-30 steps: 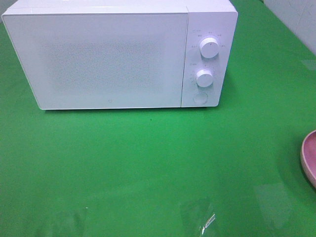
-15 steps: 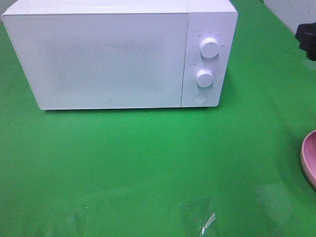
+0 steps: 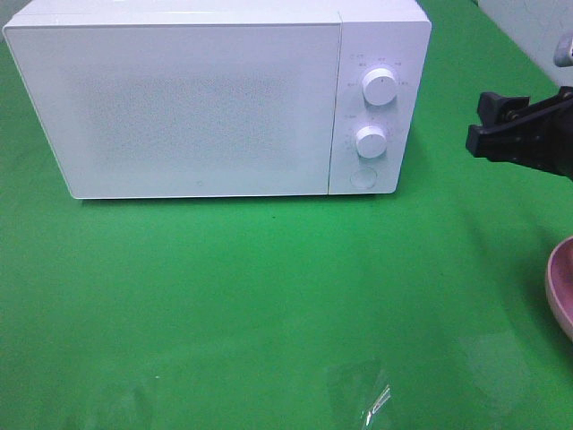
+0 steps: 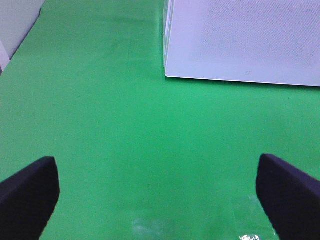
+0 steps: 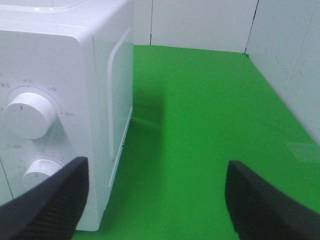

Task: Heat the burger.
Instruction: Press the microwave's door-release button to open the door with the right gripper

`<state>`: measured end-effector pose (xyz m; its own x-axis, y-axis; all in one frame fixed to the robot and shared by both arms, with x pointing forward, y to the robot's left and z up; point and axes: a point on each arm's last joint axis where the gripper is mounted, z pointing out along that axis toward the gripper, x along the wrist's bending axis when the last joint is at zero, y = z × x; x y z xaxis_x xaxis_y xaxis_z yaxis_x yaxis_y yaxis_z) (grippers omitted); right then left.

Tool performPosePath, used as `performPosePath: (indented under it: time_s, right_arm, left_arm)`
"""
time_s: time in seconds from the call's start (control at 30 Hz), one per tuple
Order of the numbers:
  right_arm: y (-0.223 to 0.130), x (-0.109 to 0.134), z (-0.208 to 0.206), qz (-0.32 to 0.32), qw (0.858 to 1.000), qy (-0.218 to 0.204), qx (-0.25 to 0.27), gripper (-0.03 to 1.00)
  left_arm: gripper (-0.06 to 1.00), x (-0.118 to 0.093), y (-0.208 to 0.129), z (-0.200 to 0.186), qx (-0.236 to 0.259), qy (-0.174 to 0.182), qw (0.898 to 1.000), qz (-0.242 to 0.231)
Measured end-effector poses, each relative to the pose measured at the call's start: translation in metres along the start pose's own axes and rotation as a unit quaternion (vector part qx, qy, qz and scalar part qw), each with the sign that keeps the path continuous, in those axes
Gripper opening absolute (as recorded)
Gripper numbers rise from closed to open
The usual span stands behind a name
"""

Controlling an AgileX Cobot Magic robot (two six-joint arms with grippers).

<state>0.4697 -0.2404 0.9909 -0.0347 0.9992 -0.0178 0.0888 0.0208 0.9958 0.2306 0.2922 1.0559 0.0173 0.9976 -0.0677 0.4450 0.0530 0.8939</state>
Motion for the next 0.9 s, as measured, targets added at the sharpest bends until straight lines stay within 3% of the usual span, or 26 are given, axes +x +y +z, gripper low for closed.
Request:
performPosePath:
  time_s: [0.43,0.63,0.9]
  right_arm:
    - [-0.024,0.046,-0.008,0.007,1.0,0.0,0.01,0.73]
    - [-0.041,0.067,-0.016,0.001,0.999,0.011,0.039,0.73]
    - [-0.053,0.075,-0.018,0.022,0.998,0.02,0.059,0.73]
  left_arm:
    - [0.99,0.0,0.0,0.0,0.0,0.0,1.0,0.0]
    - [0.99,0.0,0.0,0.0,0.0,0.0,1.0,0.0]
    - [0.99,0.0,0.0,0.0,0.0,0.0,1.0,0.0]
